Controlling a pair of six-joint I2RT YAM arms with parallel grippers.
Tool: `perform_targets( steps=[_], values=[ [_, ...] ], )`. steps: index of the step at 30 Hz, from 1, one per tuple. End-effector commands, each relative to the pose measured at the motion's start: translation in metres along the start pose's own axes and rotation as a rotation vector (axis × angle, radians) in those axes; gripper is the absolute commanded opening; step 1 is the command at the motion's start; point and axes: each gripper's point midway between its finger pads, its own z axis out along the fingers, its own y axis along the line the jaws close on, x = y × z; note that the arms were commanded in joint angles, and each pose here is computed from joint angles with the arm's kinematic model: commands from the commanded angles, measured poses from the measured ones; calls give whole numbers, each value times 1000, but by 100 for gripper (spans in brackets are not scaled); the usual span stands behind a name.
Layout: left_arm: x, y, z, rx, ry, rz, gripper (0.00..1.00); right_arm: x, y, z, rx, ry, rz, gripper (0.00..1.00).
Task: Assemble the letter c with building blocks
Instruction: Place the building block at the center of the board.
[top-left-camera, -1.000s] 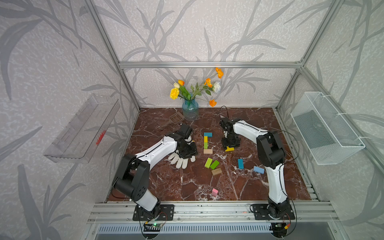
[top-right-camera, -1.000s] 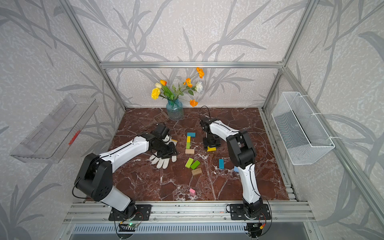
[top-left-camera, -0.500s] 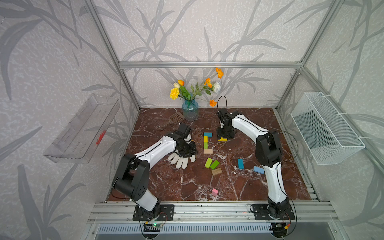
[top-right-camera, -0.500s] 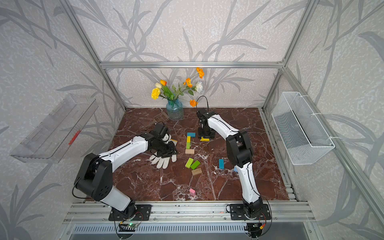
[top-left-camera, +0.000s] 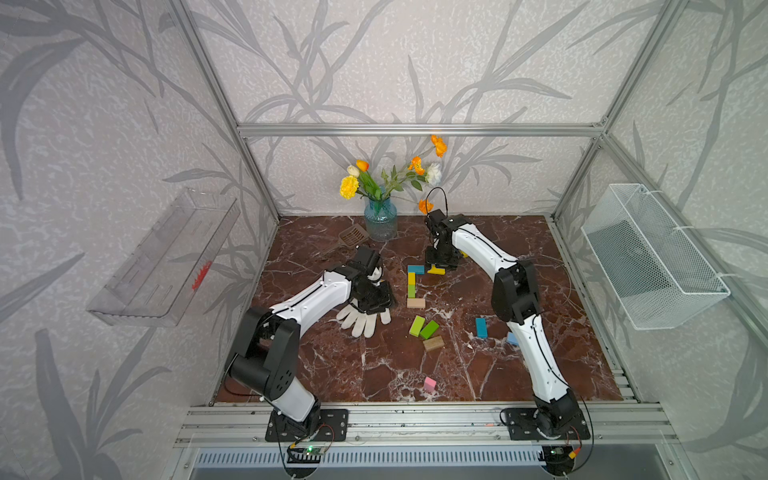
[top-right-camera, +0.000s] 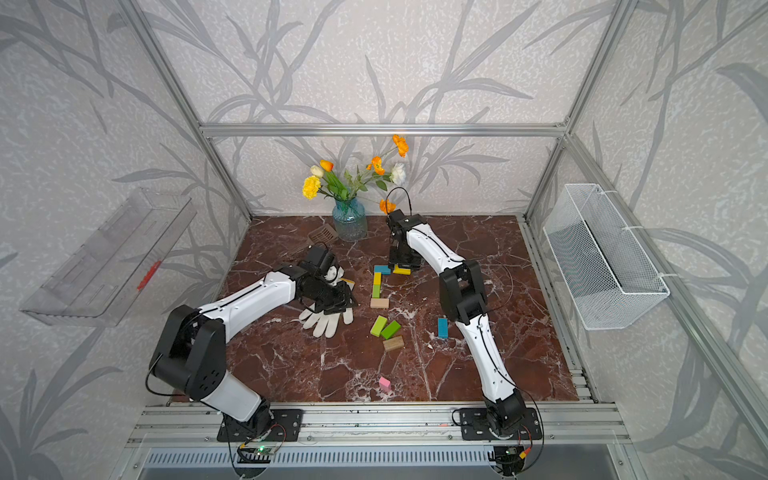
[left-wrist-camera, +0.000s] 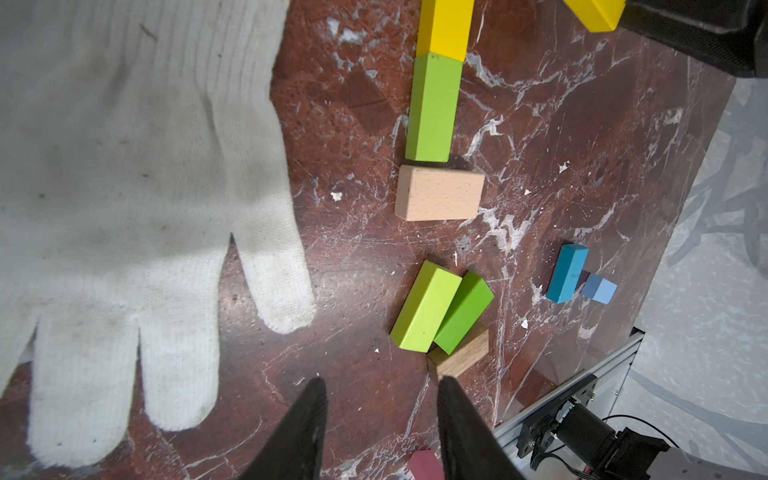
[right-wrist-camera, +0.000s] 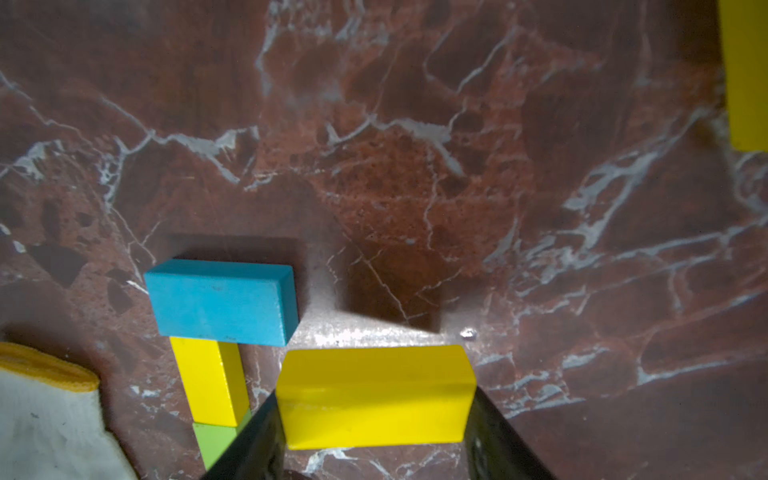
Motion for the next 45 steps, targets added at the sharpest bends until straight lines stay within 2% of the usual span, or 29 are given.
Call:
perform_targets(
  steps=[1, 24, 34, 41, 45],
  values=[
    [1, 2, 4, 8, 13, 8, 45, 6, -5, 6, 41, 36, 14, 56],
    [0, 4, 8, 1, 26, -4, 45, -8, -3, 24, 24, 30, 39, 61],
    [0, 5, 9, -1, 32, -8, 44, -8, -9, 19, 37, 30, 55, 76],
    [0, 6, 11, 0, 34, -10, 44, -4, -5, -4, -1, 9, 60, 75],
    [-1, 6, 12, -3, 36, -11, 43, 1, -8, -18, -19, -16, 67, 68]
  ],
)
